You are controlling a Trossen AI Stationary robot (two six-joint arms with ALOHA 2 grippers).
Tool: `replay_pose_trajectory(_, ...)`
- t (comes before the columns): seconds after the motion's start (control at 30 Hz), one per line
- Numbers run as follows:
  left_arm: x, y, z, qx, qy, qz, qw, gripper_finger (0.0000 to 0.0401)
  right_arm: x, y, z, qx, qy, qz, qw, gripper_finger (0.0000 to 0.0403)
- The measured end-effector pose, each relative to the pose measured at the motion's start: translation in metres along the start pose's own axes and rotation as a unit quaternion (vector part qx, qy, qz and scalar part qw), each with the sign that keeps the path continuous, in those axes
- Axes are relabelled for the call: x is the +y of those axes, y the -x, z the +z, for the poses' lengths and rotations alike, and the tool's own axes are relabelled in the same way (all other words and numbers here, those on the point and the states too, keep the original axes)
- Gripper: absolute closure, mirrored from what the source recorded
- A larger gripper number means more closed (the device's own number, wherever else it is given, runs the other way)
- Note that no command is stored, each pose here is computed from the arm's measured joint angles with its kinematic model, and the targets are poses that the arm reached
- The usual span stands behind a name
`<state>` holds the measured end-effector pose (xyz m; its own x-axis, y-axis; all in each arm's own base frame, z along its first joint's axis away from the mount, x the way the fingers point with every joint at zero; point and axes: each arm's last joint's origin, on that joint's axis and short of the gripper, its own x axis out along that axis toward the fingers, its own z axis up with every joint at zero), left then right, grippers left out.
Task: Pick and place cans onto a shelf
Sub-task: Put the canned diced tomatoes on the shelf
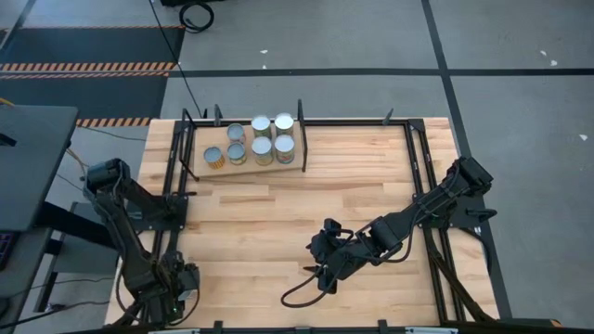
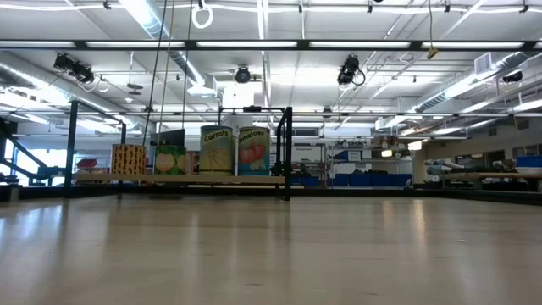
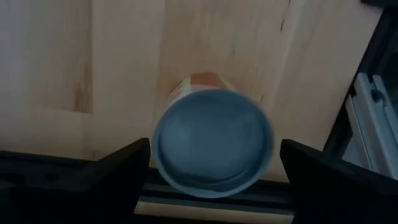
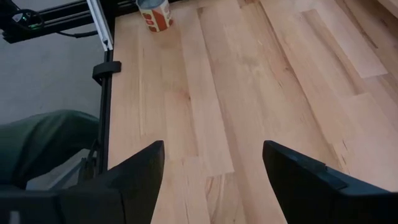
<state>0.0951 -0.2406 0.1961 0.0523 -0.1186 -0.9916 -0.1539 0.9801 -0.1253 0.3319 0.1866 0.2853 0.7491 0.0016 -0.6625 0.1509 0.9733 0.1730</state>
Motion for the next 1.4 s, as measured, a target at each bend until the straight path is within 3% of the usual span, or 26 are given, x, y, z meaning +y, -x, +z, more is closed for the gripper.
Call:
replay_pose_trajectory(0.43,-0.001,-0.017,0.001,0.014,-0.006,0.047,0.999,0.0038,0.001,0.0,-0.001,0.004,-0.007,0.006,1.0,0.0123)
replay_pose_trajectory(0.67,0.001,-0.017,0.005,0.01,-0.037,0.053,0.998,0.0116,0.001,0.0,-0.001,0.009,0.012,0.013,1.0,0.0123)
replay_pose_trajectory(0.77,0.01,-0.013,0.016,0.015,-0.053,0.07,0.996,0.0118,0.001,0.006,0.002,0.011,0.008,0.028,1.0,0.0128)
replay_pose_trajectory(1.03,0.063,0.037,0.071,-0.049,-0.087,0.067,0.993,0.0119,-0.021,0.048,0.023,-0.024,0.026,0.02,0.999,0.0153)
replay_pose_trajectory(1.2,0.118,0.082,0.105,-0.1,-0.074,0.058,0.991,0.0119,-0.056,0.07,0.035,-0.017,0.03,-0.024,0.999,0.0158)
replay_pose_trajectory(1.4,0.176,0.156,0.127,-0.118,-0.054,0.079,0.988,0.0119,-0.105,0.081,0.048,0.011,0.037,-0.09,0.995,0.0159)
